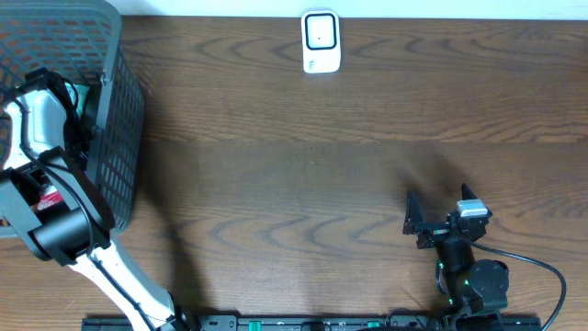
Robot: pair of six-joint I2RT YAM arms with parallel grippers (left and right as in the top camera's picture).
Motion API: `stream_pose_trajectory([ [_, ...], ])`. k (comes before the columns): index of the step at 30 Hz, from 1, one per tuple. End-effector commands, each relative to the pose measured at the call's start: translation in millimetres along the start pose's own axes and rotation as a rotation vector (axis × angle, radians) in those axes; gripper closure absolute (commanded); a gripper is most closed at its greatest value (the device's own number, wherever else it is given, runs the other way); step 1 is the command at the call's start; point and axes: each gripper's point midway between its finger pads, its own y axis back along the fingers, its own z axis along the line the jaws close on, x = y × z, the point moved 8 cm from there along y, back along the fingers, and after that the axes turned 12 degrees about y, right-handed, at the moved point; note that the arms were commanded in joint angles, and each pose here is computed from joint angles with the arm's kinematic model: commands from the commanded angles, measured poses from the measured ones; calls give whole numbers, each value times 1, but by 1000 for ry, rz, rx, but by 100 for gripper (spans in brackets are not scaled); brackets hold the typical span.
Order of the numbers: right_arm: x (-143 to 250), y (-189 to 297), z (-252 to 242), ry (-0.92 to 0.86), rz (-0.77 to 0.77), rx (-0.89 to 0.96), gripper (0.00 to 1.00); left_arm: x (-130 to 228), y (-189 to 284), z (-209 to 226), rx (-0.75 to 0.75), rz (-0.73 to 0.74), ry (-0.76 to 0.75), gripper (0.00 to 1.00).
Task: Scan the item barcode
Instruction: 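Grasp the purple-pink pack with the left gripper and lift it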
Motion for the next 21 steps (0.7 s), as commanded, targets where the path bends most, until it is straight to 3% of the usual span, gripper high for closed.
stream_pose_trajectory([
  [1,1,0,1,5,1,-3,1,3,35,2,128,-17,20,93],
  [6,1,0,1,5,1,-3,1,7,105,9,407,-135,50,93],
  [9,1,0,1,5,1,-3,1,15,170,25,625,-288,55,93],
  [16,1,0,1,5,1,-3,1,44,262,66,889,-526,128,93],
  [21,1,0,1,5,1,-3,1,92,322,74,1243,-542,-74,93],
])
